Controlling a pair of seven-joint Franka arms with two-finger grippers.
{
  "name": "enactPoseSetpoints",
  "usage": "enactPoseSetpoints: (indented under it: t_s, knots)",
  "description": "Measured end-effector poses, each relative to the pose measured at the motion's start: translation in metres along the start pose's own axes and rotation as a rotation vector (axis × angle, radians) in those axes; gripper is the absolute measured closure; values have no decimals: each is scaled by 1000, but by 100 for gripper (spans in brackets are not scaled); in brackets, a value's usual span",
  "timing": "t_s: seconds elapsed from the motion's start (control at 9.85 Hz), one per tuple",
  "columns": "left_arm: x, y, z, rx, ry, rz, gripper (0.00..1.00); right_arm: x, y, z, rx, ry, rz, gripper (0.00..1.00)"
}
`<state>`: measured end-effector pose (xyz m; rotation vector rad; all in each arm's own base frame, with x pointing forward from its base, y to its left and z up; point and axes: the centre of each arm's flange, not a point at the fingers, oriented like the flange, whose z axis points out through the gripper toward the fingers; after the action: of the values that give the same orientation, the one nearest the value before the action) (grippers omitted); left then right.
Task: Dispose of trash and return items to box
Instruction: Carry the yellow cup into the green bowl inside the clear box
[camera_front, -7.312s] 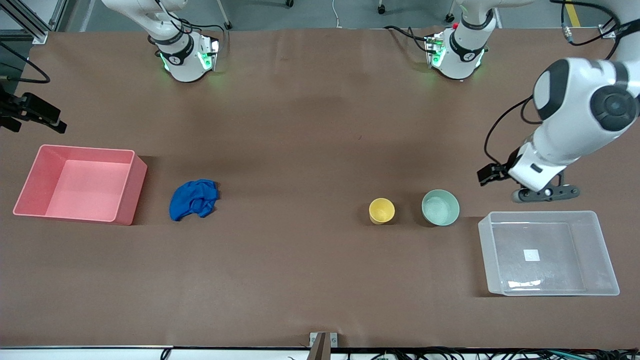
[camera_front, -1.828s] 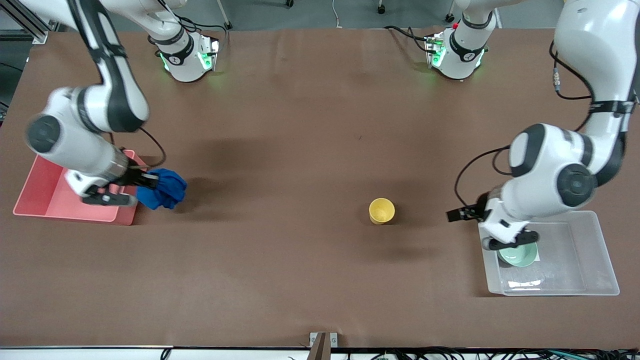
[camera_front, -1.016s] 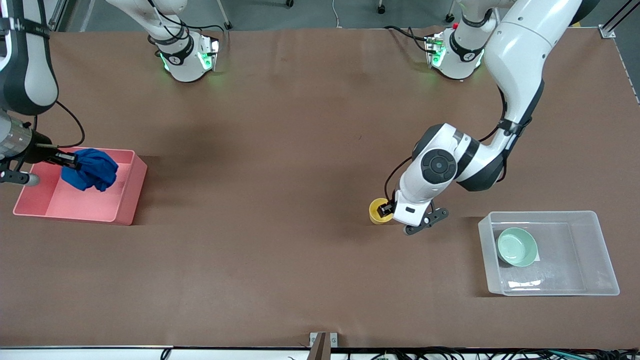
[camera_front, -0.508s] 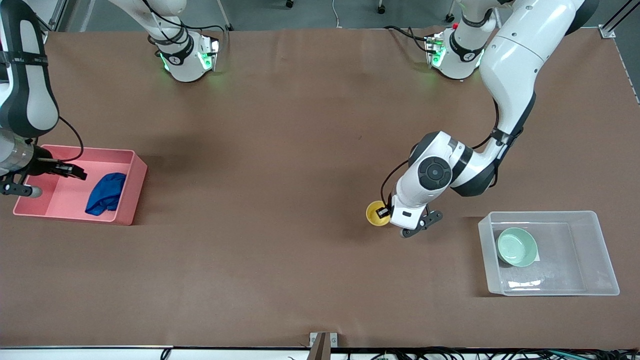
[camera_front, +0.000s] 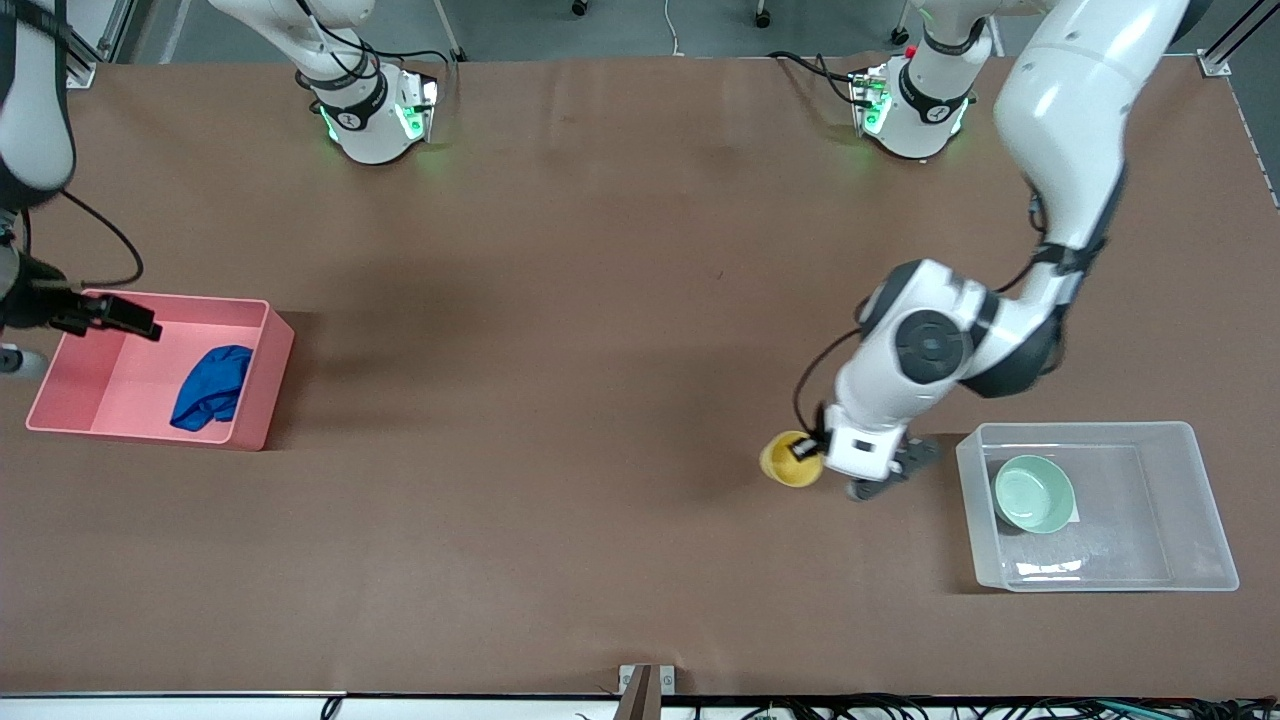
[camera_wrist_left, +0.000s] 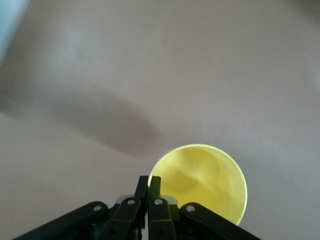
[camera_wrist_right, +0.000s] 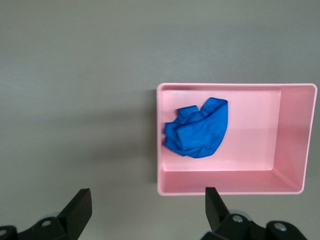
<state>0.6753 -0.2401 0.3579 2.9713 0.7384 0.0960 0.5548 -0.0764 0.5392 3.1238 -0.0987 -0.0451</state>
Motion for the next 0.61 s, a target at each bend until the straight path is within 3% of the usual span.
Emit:
enactPoseSetpoints:
  t_s: [0.2, 0.61]
  knots:
    - [53, -39, -49, 3, 43, 75, 97, -31, -38, -49, 2, 33, 9, 0]
    - [144, -163, -58, 42, 58, 336, 97, -64, -87, -117, 10, 80, 28, 0]
